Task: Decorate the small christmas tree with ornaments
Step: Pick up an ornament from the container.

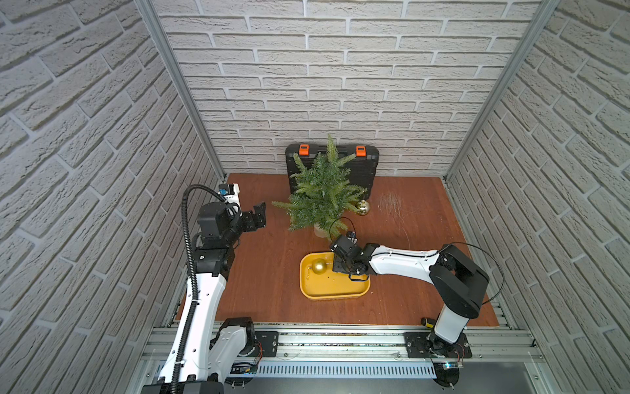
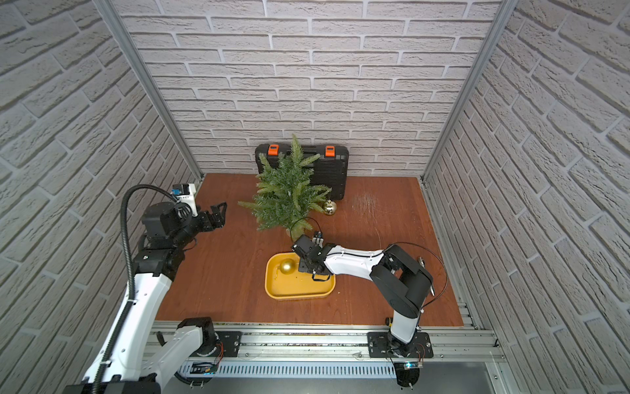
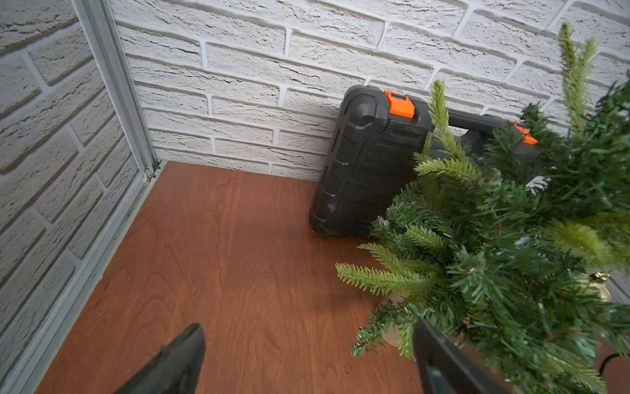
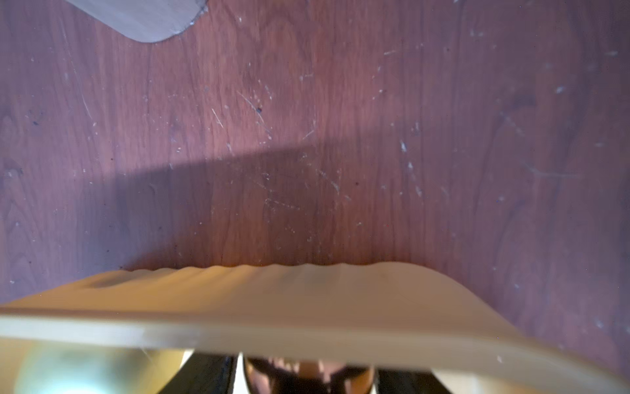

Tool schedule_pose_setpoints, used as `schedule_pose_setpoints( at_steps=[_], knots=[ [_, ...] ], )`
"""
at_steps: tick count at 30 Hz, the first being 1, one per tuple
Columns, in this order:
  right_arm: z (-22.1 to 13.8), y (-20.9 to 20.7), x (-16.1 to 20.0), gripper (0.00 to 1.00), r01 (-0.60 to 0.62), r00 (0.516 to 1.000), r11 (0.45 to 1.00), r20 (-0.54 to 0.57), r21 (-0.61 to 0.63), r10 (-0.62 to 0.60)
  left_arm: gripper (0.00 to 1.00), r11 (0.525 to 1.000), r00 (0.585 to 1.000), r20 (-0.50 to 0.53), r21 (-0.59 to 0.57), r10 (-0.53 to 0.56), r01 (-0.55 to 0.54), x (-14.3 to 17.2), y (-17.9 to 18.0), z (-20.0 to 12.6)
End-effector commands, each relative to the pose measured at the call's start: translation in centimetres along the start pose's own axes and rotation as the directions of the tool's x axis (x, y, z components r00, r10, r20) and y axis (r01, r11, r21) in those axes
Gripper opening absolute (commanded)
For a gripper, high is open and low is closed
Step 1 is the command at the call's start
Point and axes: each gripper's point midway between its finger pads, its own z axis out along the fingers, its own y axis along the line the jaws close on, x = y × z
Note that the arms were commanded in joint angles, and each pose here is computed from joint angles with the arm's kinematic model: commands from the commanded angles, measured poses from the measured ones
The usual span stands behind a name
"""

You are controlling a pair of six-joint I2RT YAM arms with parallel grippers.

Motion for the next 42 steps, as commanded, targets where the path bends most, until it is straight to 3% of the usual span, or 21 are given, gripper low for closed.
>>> schedule_pose_setpoints(
  at_steps=[1, 16, 31, 42],
  knots=[
    [0.2, 0.2, -0.6, 0.59, -0.027, 0.999, 1.000, 0.027, -0.015, 0.028, 0.95, 1.000, 0.999, 0.039, 0.004, 0.007, -0.007, -1.1, -0.1, -0.1],
    [-1.2, -0.2, -1.4, 0.51, 0.000, 0.998, 1.000, 0.058, -0.002, 0.000, 0.95, 1.000, 0.999, 0.041, 0.009, 0.005, -0.005, -1.1, -0.1, -0.1],
    [-11.1, -2.6, -3.4, 0.50, 0.175, 0.977, 0.984, 0.121, 0.017, -0.175, 0.95, 0.999, 0.999, 0.053, 0.041, 0.000, -0.002, -1.2, -0.6, -0.1],
    [-20.0, -2.8, -8.1, 0.50, 0.246, 0.916, 0.969, 0.318, 0.033, -0.243, 0.95, 0.999, 0.999, 0.054, 0.046, -0.004, 0.002, -1.3, -0.6, -0.1]
  ],
)
